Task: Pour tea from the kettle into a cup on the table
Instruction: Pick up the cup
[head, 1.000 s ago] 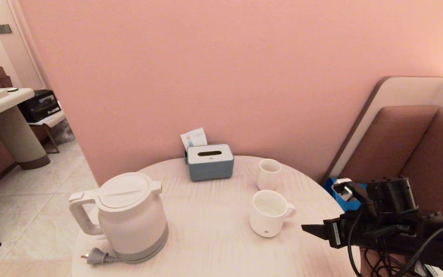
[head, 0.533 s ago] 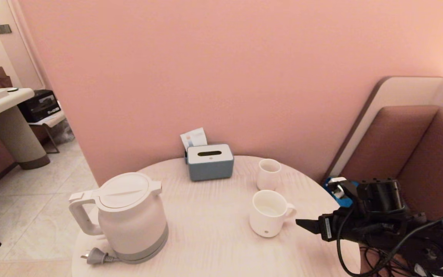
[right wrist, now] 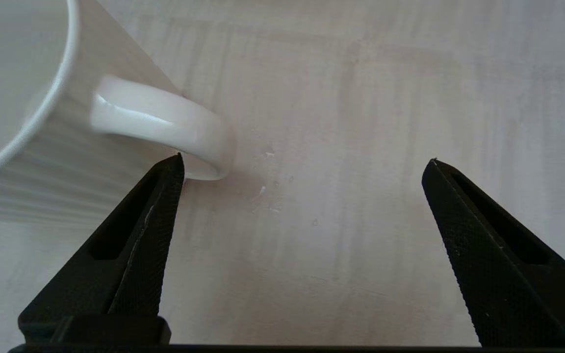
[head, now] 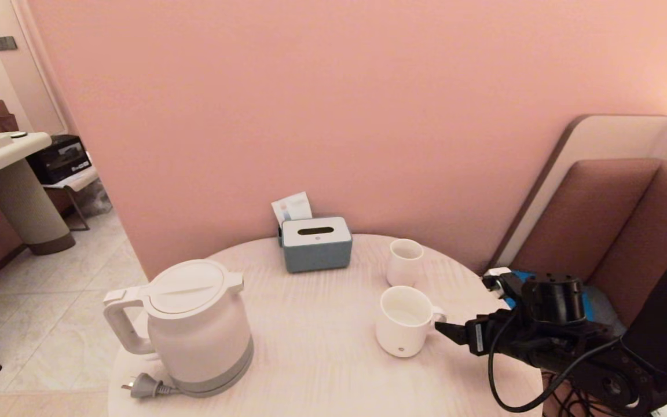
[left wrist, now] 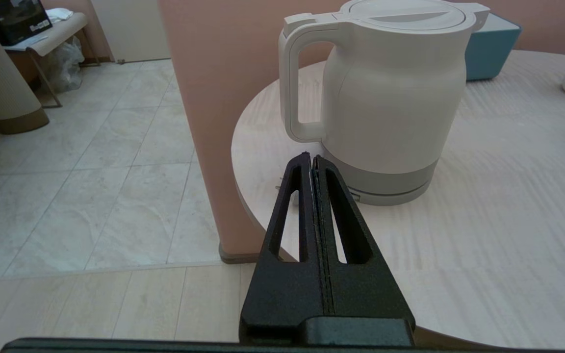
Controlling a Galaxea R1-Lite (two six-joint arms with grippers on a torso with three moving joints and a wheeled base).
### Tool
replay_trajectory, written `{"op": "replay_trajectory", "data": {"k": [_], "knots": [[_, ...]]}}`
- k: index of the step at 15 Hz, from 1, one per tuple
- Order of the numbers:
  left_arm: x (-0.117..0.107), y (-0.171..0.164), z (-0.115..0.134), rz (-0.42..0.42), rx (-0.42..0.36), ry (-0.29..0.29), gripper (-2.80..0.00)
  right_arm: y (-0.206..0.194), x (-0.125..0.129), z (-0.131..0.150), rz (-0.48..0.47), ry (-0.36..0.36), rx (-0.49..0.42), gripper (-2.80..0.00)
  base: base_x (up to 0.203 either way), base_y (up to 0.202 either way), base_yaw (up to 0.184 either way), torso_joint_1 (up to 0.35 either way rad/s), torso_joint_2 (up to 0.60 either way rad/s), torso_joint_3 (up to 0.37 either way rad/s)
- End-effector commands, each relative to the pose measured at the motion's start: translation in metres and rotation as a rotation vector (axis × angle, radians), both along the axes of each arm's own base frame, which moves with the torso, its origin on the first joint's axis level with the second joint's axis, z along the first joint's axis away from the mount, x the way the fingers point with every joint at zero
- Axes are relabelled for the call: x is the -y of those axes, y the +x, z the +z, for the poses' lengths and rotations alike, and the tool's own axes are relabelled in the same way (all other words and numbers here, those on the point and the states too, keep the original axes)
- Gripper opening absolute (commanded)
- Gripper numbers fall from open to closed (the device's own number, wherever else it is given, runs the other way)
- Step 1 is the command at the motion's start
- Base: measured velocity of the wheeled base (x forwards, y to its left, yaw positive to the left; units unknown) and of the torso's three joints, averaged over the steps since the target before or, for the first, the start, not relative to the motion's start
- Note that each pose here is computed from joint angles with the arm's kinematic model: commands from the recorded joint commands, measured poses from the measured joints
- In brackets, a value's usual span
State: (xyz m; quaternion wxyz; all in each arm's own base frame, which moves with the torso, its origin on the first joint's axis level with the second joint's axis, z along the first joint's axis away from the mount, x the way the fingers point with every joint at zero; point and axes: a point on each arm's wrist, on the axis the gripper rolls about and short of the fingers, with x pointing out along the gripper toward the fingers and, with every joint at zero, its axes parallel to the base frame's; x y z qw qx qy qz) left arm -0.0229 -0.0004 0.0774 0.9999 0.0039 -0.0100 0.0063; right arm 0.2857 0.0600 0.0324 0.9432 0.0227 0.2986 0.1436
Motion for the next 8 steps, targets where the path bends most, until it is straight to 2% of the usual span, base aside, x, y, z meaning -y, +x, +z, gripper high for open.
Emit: {"op": "replay_trajectory", "data": {"k": [1, 3, 8], "knots": [[0.0, 0.0, 0.0, 0.0, 0.0, 0.0, -2.8, -0.002, 0.0, -0.004, 0.002, 0.001, -0.011, 0.0, 0.0, 0.0, 0.0, 0.0, 0.0, 0.0], [0.0, 0.0, 0.0, 0.0, 0.0, 0.0, -2.8, -0.011, 0.002, -0.005, 0.003, 0.008, 0.002, 0.0, 0.0, 0.0, 0.0, 0.0, 0.0, 0.0], [0.0, 0.0, 0.0, 0.0, 0.0, 0.0, -2.8, -0.019, 0.002, -0.018, 0.007, 0.041, 0.179, 0.0, 0.0, 0.0, 0.0, 0.0, 0.0, 0.0]]}}
